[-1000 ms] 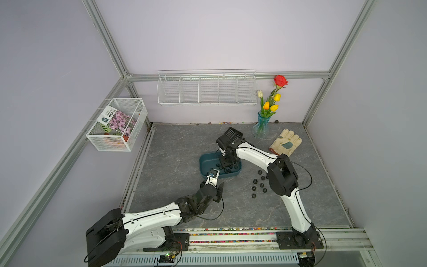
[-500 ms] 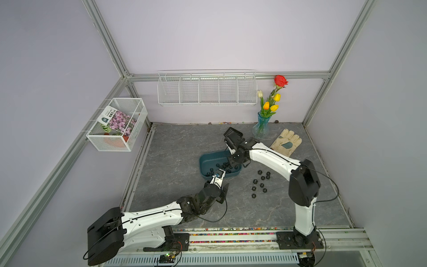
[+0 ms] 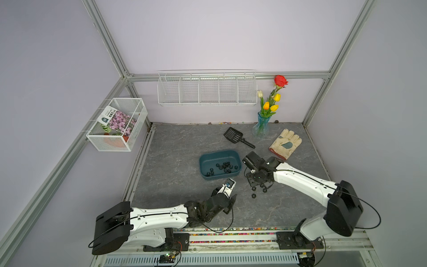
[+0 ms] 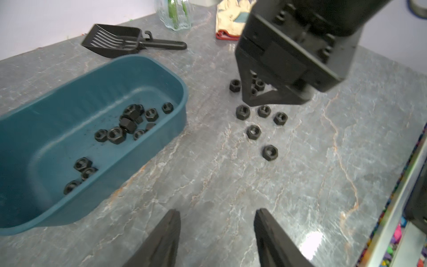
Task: Put the nuts on the desktop into the storage box
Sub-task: Pick up the nut from the center of the board.
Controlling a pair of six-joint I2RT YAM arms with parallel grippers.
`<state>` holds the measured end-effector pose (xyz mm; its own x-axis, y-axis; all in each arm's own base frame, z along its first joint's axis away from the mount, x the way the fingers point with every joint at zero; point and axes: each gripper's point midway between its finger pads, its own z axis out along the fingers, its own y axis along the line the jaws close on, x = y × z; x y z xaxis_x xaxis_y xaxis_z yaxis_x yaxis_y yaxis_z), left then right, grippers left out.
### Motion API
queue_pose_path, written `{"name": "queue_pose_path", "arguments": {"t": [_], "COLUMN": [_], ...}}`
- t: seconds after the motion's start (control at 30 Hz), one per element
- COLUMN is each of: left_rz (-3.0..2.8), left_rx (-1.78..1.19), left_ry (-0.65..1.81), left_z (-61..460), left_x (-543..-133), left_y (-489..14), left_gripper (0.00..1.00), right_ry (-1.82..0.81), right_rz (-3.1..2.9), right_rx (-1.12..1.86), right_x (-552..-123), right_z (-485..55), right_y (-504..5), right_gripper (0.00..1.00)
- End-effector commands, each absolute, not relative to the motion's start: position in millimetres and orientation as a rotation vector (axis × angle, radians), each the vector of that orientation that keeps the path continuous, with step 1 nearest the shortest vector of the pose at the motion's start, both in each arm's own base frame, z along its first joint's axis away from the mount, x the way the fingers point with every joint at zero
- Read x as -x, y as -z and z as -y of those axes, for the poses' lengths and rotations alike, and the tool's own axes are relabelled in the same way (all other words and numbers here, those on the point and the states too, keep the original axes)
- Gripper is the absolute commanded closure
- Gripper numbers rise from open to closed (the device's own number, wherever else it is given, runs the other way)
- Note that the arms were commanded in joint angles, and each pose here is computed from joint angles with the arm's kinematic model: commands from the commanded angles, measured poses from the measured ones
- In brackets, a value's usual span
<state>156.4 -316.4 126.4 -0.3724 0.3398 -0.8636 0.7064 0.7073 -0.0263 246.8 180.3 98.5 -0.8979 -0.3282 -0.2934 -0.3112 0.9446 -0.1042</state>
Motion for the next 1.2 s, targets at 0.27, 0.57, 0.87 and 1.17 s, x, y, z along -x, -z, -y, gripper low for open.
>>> {"name": "queue_pose_path", "arguments": {"t": [0.27, 0.57, 0.87, 1.17], "left_rz": [-1.970, -1.985, -1.990, -1.992], "left_rx": [-0.795, -0.762, -0.750, -0.758], "left_ry": [0.565, 0.579, 0.579, 0.564], "left_z": [345.9, 335.6, 331.5, 335.2], "left_x": [-134.4, -130.9, -130.8, -131.8], "left_y": [-127.8, -123.5, -122.1, -120.0], "left_gripper": [0.44, 0.44, 0.44, 0.44], "right_ry": [-0.016, 0.020, 0.089, 0.088], "right_rz": [-2.822, -2.834, -2.862, -2.879], "right_rx": [0.418, 0.415, 0.375, 0.338], "right_x": [-192.0, -189.1, -194.4, -196.3], "right_z": [-188.8, -192.9, -186.2, -175.1], "right_y": [-56.2, -31.4, -7.8, -2.8], "right_gripper": [0.52, 0.52, 0.52, 0.55]}}
